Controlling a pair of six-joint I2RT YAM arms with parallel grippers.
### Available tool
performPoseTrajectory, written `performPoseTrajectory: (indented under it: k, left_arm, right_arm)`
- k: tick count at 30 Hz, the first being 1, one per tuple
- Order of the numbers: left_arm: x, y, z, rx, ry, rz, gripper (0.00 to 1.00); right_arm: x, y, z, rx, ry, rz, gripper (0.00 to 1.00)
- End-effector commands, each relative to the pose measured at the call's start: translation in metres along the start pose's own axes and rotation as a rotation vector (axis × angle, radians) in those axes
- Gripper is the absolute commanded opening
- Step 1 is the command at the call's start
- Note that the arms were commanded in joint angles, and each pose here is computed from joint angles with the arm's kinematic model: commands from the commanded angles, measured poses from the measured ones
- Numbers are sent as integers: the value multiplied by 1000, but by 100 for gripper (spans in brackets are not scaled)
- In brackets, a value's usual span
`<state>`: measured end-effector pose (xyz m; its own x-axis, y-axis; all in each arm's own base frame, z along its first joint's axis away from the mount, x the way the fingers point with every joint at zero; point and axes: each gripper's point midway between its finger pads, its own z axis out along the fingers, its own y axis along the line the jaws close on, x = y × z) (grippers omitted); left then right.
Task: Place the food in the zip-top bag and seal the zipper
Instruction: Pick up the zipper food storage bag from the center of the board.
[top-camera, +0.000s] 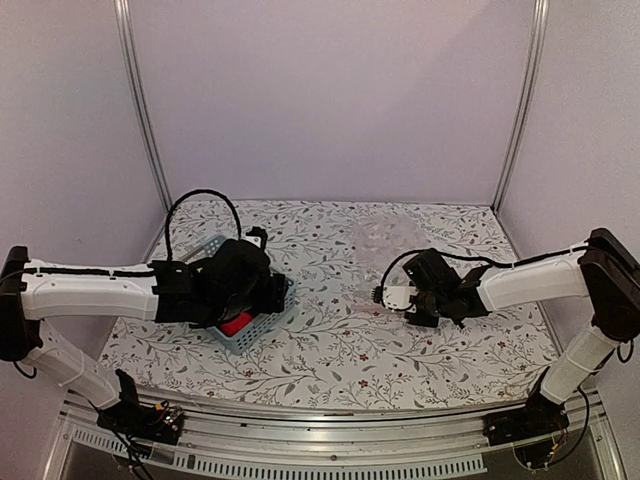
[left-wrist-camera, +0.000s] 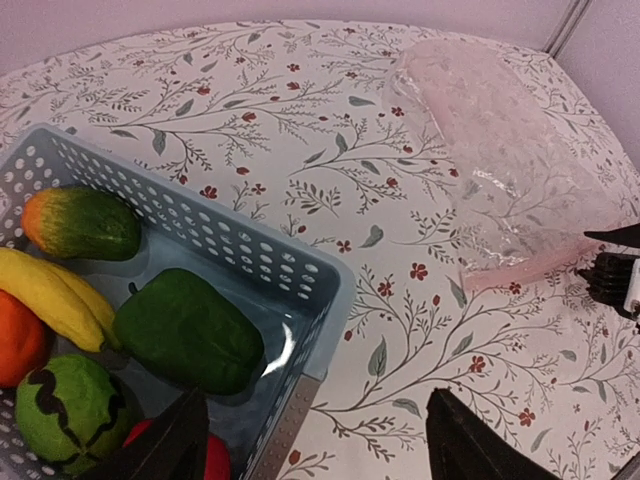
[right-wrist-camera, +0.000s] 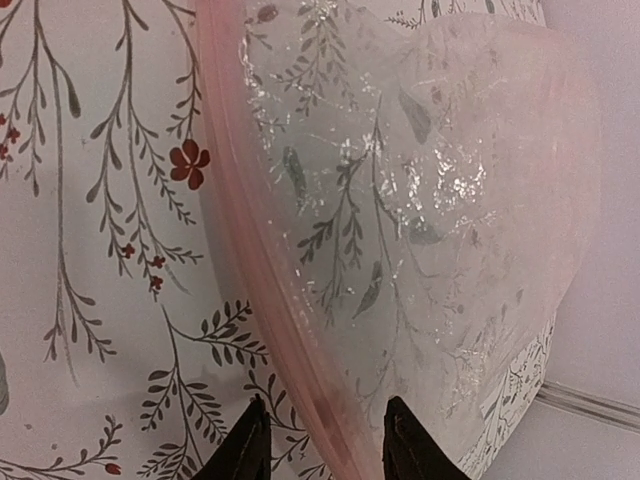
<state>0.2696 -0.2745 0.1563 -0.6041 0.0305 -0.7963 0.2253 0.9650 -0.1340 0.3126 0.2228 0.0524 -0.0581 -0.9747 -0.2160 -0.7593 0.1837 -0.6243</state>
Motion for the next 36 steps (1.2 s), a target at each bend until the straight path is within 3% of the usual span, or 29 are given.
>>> performPoseTrajectory:
  k: [1, 7, 14, 20, 24, 30, 32, 36]
  left_arm:
    - [-7, 4, -6, 6, -28, -32, 74]
    - [-6, 6, -4, -3, -27, -25, 74]
    - [-6, 21, -10, -80, -11, 21, 75]
    - [4, 57, -19, -189, 52, 47, 81]
    - [11, 82, -24, -225, 105, 23, 82]
    - [18, 105, -28, -207, 189, -5, 84]
    - [21, 112, -29, -211, 225, -11, 89]
    - [30, 133, -26, -258, 309, -33, 89]
  right_arm:
    - [-9, -13, 8, 50, 2, 16, 38]
    - [2, -20, 21, 99, 50, 21, 32]
    - [3, -58, 20, 179, 34, 105, 0]
    - [-31, -90, -28, 46, -120, 268, 0]
    - [-46, -83, -44, -99, -178, 327, 0]
    - [-58, -70, -48, -224, -234, 396, 0]
    - [-60, -73, -46, -228, -243, 408, 0]
    - [-63, -75, -46, -233, -250, 411, 0]
